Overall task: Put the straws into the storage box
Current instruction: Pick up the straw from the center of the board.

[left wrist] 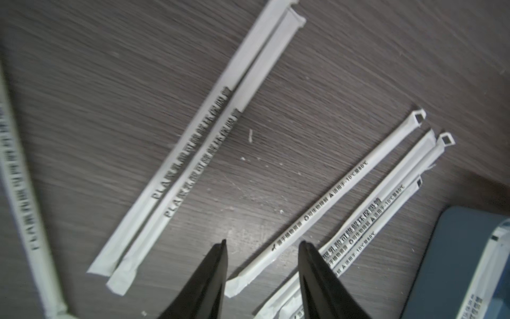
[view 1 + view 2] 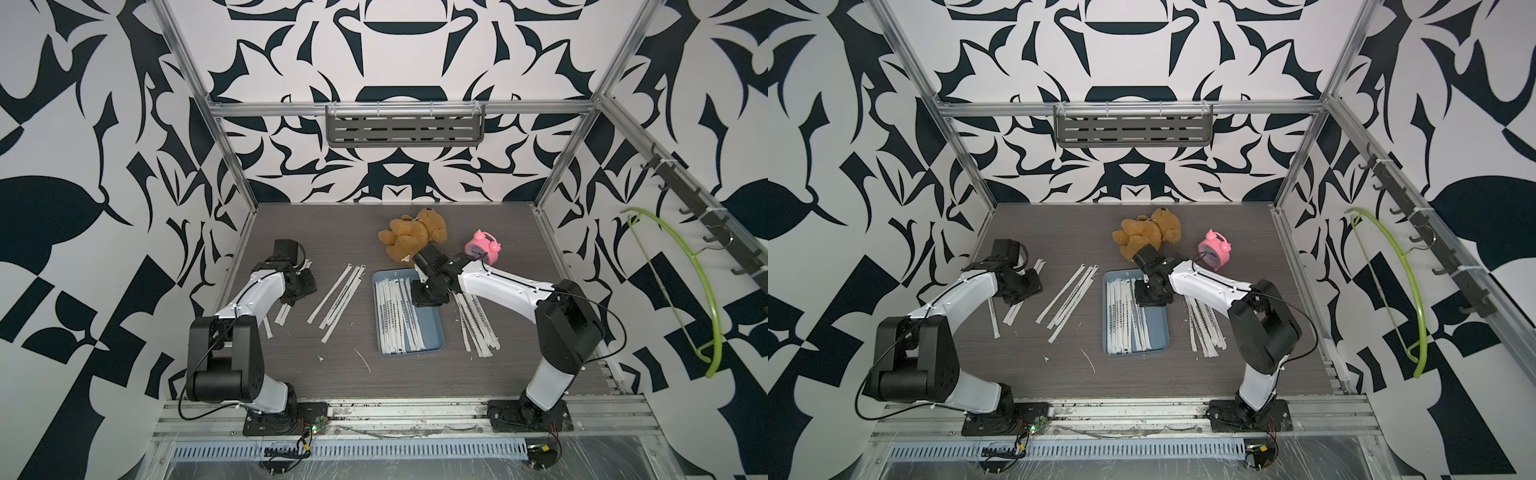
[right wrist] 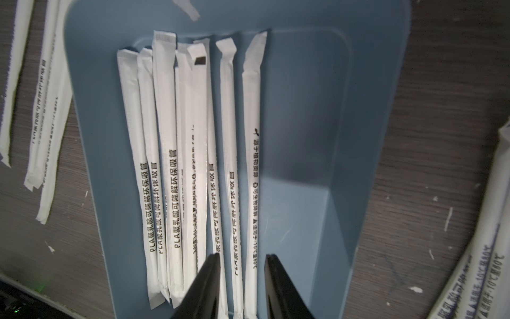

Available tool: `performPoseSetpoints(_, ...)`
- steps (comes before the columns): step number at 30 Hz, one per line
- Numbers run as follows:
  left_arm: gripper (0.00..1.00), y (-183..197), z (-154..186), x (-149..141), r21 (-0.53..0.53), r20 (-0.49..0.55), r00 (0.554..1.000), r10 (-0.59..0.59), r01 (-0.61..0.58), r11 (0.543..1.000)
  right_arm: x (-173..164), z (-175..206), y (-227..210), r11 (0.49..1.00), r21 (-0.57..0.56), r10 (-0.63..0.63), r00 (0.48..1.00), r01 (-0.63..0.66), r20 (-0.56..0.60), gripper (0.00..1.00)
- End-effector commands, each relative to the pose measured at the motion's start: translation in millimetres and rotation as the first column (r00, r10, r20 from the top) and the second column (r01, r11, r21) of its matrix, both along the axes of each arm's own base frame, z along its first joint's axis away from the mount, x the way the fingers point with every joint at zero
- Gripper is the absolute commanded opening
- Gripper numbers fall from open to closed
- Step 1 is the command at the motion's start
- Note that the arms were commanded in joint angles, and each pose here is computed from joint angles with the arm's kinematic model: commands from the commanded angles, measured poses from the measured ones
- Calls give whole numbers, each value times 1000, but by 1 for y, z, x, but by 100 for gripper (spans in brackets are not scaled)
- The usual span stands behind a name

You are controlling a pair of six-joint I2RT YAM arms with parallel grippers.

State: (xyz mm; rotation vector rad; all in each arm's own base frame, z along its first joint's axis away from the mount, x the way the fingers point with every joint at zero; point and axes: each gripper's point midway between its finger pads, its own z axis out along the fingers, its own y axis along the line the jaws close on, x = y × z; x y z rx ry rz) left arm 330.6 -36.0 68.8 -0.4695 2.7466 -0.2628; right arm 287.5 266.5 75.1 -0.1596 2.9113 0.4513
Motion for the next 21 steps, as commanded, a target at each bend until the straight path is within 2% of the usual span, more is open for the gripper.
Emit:
performPoseSetpoints(1,49,-29,-5,-3,-45,-18,993,-117,116,992,-1,9,0,1000,18,4,1000,-4,27,33)
performPoseSetpoints(10,50,-42,-19,10,-36,-53,975,-215,213,976,-4,5,-3,1000,19,-2,1000,2,21,33)
performPoseSetpoints(21,46,-44,-33,19,12,-122,955,-270,273,962,-6,3,-3,1000,17,-9,1000,8,21,33)
